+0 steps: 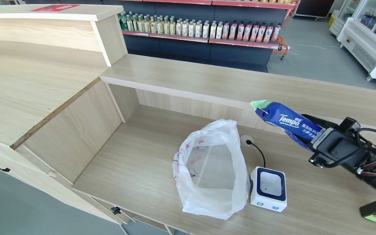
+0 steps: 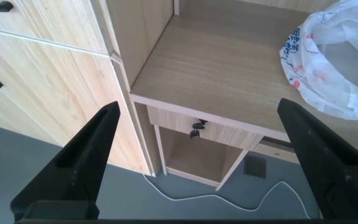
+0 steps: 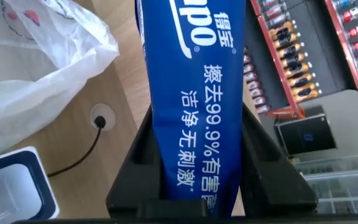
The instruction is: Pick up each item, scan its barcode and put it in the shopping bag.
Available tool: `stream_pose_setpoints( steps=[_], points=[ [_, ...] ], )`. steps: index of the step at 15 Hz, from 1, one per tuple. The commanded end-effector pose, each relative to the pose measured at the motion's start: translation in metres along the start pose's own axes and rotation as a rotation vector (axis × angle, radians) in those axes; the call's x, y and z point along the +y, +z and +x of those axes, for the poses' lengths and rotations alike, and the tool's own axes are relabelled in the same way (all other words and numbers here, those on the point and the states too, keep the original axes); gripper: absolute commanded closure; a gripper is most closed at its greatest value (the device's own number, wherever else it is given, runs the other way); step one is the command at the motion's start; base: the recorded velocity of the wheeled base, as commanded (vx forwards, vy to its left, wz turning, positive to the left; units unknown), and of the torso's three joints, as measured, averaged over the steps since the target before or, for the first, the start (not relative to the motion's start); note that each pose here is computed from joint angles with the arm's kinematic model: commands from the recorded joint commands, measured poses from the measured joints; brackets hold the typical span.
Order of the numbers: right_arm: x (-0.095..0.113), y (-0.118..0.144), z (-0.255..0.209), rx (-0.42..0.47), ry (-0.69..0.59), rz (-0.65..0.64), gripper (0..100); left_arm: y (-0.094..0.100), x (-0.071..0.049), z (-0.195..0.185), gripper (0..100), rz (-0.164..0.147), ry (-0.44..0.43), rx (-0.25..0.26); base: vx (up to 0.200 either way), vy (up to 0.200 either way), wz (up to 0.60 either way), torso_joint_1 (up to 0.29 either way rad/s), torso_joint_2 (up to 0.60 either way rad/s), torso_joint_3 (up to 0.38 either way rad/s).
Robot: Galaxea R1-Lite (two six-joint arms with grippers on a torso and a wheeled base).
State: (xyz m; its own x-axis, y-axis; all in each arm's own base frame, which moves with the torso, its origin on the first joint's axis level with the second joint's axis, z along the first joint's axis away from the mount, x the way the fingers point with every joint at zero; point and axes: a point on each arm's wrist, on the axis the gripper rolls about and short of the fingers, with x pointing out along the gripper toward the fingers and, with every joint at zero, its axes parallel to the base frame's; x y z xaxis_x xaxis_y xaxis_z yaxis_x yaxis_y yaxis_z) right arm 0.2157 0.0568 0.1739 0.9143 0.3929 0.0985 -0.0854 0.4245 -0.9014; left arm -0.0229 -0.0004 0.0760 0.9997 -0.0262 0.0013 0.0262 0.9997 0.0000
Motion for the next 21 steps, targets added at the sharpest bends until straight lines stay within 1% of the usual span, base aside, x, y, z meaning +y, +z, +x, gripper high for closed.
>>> stream_pose_setpoints(
  steps=[1, 2, 4, 5, 6, 7, 8, 9, 11, 12, 13, 14, 15, 17, 19, 21],
  points=[
    [0.025, -0.015, 0.011, 0.022, 0.065, -0.073, 100, 0.0, 0.0, 0.0, 0, 0.0, -0.001, 0.0, 0.0, 0.0, 0.0, 0.0, 0.0, 0.0],
    [0.026, -0.022, 0.013, 0.009, 0.059, -0.126, 100, 0.0, 0.0, 0.0, 0, 0.0, 0.0, 0.0, 0.0, 0.0, 0.0, 0.0, 0.0, 0.0],
    [0.03, -0.031, 0.016, -0.057, 0.079, -0.22, 100, 0.0, 0.0, 0.0, 0, 0.0, -0.001, 0.0, 0.0, 0.0, 0.0, 0.0, 0.0, 0.0],
    [0.031, -0.035, 0.016, -0.076, 0.09, -0.273, 100, 0.0, 0.0, 0.0, 0, 0.0, -0.001, 0.0, 0.0, 0.0, 0.0, 0.0, 0.0, 0.0],
    [0.031, -0.038, 0.016, -0.069, 0.096, -0.297, 100, 0.0, 0.0, 0.0, 0, 0.0, 0.0, 0.0, 0.0, 0.0, 0.0, 0.0, 0.0, 0.0],
    [0.033, -0.047, 0.017, -0.047, 0.11, -0.328, 100, 0.0, 0.0, 0.0, 0, 0.0, 0.0, 0.0, 0.0, 0.0, 0.0, 0.0, 0.0, 0.0],
    [0.033, -0.051, 0.017, -0.039, 0.115, -0.326, 100, 0.0, 0.0, 0.0, 0, 0.0, 0.0, 0.0, 0.0, 0.0, 0.0, 0.0, 0.0, 0.0],
    [0.034, -0.055, 0.018, -0.027, 0.136, -0.306, 100, 0.0, 0.0, 0.0, 0, 0.0, 0.0, 0.0, 0.0, 0.0, 0.0, 0.0, 0.0, 0.0],
    [0.035, -0.065, 0.017, -0.003, 0.186, -0.224, 100, 0.0, 0.0, 0.0, 0, 0.0, 0.0, 0.0, 0.0, 0.0, 0.0, 0.0, 0.0, 0.0],
    [0.041, -0.072, 0.016, 0.007, 0.244, -0.154, 100, 0.0, 0.0, 0.0, 0, 0.0, -0.001, 0.0, 0.0, 0.0, 0.0, 0.0, 0.0, 0.0],
    [0.045, -0.076, 0.018, -0.013, 0.285, -0.107, 100, 0.0, 0.0, 0.0, 0, 0.0, -0.001, 0.0, 0.0, 0.0, 0.0, 0.0, 0.0, 0.0],
    [0.046, -0.077, 0.019, -0.029, 0.305, -0.088, 100, 0.0, 0.0, 0.0, 0, 0.0, 0.0, 0.0, 0.0, 0.0, 0.0, 0.0, 0.0, 0.0],
    [0.041, -0.086, 0.023, -0.022, 0.311, -0.075, 100, 0.0, 0.0, 0.0, 0, 0.0, 0.0, 0.0, 0.0, 0.0, 0.0, 0.0, 0.0, 0.0],
    [0.041, -0.093, 0.031, -0.025, 0.366, -0.021, 100, 0.0, 0.0, 0.0, 0, 0.0, 0.0, 0.0, 0.0, 0.0, 0.0, 0.0, 0.0, 0.0],
    [0.044, -0.097, 0.036, -0.012, 0.381, 0.047, 100, 0.0, 0.0, 0.0, 0, 0.0, 0.0, 0.0, 0.0, 0.0, 0.0, 0.0, 0.0, 0.0],
    [0.053, -0.102, 0.039, 0.01, 0.414, 0.1, 100, 0.0, 0.0, 0.0, 0, 0.0, 0.0, 0.0, 0.0, 0.0, 0.0, 0.0, 0.0, 0.0]
  ],
)
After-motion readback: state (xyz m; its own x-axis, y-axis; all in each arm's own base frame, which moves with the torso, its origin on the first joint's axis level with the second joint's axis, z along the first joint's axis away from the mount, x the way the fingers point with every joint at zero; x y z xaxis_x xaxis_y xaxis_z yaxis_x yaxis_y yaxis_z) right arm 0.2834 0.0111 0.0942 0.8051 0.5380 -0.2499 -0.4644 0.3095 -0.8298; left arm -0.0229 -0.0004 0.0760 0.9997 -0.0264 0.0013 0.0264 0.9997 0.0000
